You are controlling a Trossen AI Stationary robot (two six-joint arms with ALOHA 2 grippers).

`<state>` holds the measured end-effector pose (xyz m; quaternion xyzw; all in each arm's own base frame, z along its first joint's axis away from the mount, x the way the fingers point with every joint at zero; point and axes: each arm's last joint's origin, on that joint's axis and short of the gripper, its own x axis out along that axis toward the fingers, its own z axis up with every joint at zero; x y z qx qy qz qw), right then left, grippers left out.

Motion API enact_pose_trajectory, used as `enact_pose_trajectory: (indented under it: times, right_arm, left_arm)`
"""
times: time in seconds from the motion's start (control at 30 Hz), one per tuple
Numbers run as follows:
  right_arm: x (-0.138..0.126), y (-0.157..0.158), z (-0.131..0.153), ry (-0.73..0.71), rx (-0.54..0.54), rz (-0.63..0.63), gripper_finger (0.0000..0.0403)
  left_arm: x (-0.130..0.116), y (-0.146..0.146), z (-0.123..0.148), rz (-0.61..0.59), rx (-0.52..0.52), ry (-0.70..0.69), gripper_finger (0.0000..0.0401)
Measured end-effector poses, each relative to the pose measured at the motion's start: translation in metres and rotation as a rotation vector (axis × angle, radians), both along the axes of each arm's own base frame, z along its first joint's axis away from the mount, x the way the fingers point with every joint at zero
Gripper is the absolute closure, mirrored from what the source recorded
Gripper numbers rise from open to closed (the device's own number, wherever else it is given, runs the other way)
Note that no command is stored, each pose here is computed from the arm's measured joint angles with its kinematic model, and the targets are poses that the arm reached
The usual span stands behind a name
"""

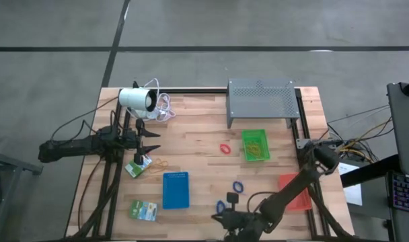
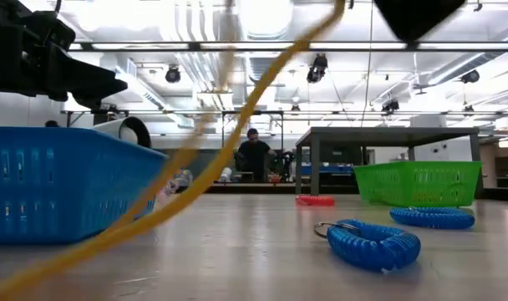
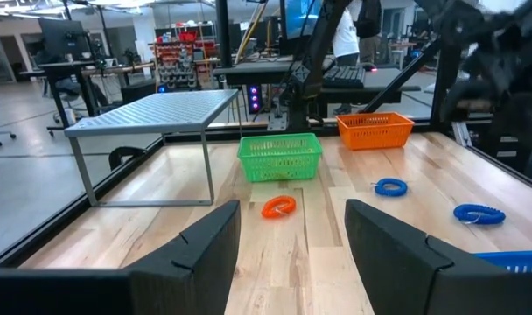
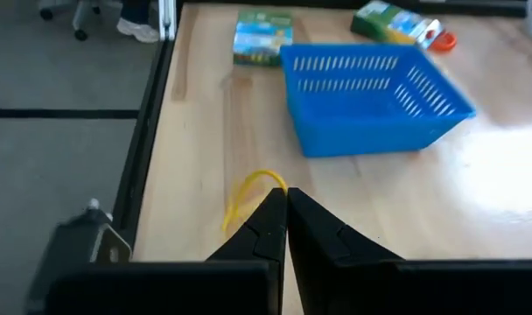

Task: Pick & Place Office Desk Supplies
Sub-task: Put the yellow rubber band into the green bin

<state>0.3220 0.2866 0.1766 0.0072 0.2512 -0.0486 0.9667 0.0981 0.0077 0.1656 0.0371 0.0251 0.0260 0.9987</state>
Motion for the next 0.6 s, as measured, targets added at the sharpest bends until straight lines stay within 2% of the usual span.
enact_pose_trajectory:
  times: [0.4, 0.6]
  right_arm:
    - [-0.025, -0.024, 0.080, -0.063, 0.058, 0.002, 0.0395]
    - [-0.042, -0.041, 0.106, -0.033, 0.037, -0.003, 0.0395]
  left_arm:
    - [0.000, 0.000, 0.000, 0.000, 0.000, 0.000, 0.0189]
    - [0.000, 0.000, 0.000, 0.000, 0.000, 0.000, 0.0189]
